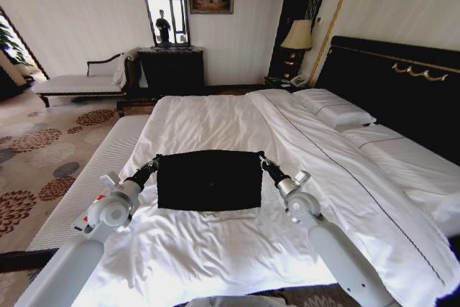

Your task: Fold the clothes on the bed.

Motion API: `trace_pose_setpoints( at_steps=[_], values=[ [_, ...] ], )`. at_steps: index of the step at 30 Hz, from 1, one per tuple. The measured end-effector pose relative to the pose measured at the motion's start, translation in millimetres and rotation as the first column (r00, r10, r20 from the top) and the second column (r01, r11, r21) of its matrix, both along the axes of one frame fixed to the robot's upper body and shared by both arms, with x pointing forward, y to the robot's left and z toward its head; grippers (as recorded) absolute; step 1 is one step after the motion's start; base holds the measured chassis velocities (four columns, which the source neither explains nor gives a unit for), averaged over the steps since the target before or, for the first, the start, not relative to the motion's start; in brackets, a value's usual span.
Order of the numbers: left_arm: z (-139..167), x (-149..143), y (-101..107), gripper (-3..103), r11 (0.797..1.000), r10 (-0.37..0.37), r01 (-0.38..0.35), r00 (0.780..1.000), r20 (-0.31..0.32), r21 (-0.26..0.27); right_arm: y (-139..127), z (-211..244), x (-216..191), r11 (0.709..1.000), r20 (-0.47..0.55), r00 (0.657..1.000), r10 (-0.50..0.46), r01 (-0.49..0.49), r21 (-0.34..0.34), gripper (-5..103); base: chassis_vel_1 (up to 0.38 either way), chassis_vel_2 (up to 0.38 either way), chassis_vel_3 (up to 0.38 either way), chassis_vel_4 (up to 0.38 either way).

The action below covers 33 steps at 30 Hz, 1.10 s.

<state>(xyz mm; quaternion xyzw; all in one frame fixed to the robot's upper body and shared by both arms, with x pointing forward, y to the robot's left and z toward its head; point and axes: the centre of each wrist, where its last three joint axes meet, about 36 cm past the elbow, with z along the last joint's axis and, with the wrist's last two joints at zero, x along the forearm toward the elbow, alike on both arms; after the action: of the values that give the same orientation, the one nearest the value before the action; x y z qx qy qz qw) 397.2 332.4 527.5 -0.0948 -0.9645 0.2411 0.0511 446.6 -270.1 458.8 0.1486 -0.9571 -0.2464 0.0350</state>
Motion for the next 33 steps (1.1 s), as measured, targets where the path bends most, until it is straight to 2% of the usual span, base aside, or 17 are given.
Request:
trace_pose_setpoints(
  at_steps=[3, 6, 10, 14, 16, 23, 25, 31, 33],
  values=[
    [19.8, -17.4, 3.8, 1, 1.000, 0.004, -0.005, 0.999, 0.041, 0.007, -3.6, 17.3, -6.9, 1.000, 0.024, 0.999, -0.024, 0.024, -0.010, 1, 0.000, 0.000, 0.000, 0.000],
    [25.3, -33.7, 3.9, 1, 1.000, 0.007, -0.008, 0.998, 0.058, 0.017, -6.1, 28.7, -15.5, 1.000, 0.044, 0.999, -0.024, 0.024, -0.016, 1, 0.000, 0.000, 0.000, 0.000],
    [25.3, -41.4, 3.7, 1, 1.000, 0.016, -0.017, 0.998, 0.065, 0.022, -5.8, 33.7, -21.3, 1.000, 0.052, 0.998, -0.021, 0.022, -0.018, 1, 0.000, 0.000, 0.000, 0.000],
    [18.4, -71.0, 2.2, 1, 0.999, 0.041, -0.042, 0.997, 0.065, 0.016, -2.0, 45.2, -52.8, 1.000, 0.042, 0.999, -0.010, 0.011, -0.022, 1, 0.000, 0.000, 0.000, 0.000],
    [17.2, -77.0, 1.3, 1, 0.999, 0.046, -0.047, 0.997, 0.063, 0.009, -1.7, 47.4, -59.9, 1.000, 0.033, 0.999, -0.011, 0.012, -0.020, 1, 0.000, 0.000, 0.000, 0.000],
    [11.2, -123.1, -11.1, 1, 0.997, 0.079, -0.078, 0.997, 0.019, -0.021, -3.4, 70.0, -104.1, 0.999, -0.039, 0.999, -0.032, 0.032, 0.006, 1, 0.000, 0.000, 0.000, 0.000],
    [3.7, -142.2, -13.2, 1, 0.996, 0.091, -0.091, 0.996, -0.010, 0.001, -5.2, 74.4, -116.8, 0.999, -0.043, 0.998, -0.045, 0.046, 0.008, 1, 0.000, 0.000, 0.000, 0.000],
    [-0.3, -163.3, -12.2, 1, 0.992, 0.122, -0.120, 0.991, -0.058, 0.027, -2.1, 78.9, -140.3, 0.998, -0.061, 0.996, -0.058, 0.059, 0.017, 1, 0.000, 0.000, 0.000, 0.000],
    [-0.9, -167.8, -12.9, 1, 0.990, 0.133, -0.129, 0.988, -0.077, 0.060, 1.0, 78.4, -150.4, 0.998, -0.080, 0.995, -0.056, 0.057, 0.007, 1, 0.000, 0.000, 0.000, 0.000]
  ],
)
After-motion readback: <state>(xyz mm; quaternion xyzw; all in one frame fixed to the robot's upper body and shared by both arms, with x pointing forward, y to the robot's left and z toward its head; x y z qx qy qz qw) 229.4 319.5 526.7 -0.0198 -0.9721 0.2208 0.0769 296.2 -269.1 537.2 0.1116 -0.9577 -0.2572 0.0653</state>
